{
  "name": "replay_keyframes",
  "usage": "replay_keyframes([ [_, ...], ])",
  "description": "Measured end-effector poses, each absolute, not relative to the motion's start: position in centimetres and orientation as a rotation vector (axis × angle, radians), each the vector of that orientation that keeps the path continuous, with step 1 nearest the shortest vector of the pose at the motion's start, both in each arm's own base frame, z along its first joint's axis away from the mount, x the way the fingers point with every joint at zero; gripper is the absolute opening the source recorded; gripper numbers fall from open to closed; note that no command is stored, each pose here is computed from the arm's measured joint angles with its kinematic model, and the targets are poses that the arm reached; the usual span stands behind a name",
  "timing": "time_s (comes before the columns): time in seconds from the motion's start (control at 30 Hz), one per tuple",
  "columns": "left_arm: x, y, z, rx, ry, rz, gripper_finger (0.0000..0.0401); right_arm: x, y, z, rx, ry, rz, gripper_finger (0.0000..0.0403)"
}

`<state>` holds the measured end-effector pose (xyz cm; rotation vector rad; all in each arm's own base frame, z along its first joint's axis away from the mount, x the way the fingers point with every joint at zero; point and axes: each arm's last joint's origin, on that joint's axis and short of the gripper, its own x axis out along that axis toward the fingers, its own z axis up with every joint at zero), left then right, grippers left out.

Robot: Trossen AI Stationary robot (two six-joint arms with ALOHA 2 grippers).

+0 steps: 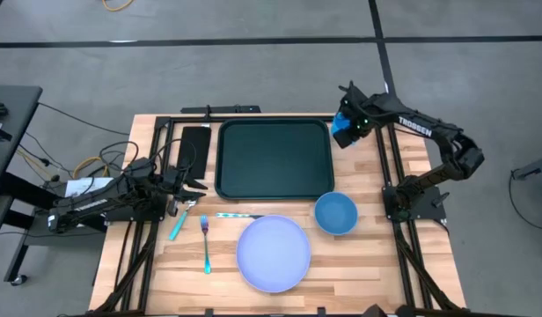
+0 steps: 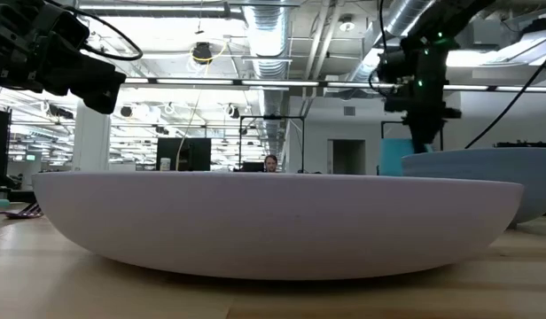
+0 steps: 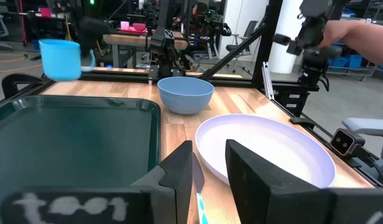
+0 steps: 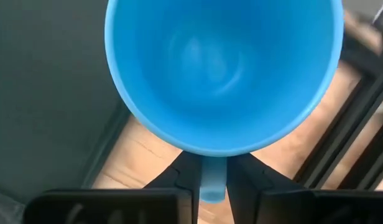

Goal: Set up tray
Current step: Put the blue cup on the top left of the black tray

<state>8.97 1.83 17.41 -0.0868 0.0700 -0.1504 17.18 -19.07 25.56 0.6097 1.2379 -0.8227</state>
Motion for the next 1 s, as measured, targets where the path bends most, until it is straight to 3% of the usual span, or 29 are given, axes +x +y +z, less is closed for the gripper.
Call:
replay_keyframes([
  [0.5,9.0,1.8,17.4,-0.087,0.07,-0.151,0.0084,18.9,-20.1,29.9,0.381,1.161,-0.638,0.0048],
  [0.8,9.0,1.8,17.4,-0.087,0.07,-0.151,0.0084,24.0,-23.2,28.5,0.329,1.397,-0.447,0.0042],
  [1.0,9.0,1.8,17.4,-0.087,0.07,-0.151,0.0084,26.4,-24.3,27.6,0.27,1.42,-0.38,0.0048],
])
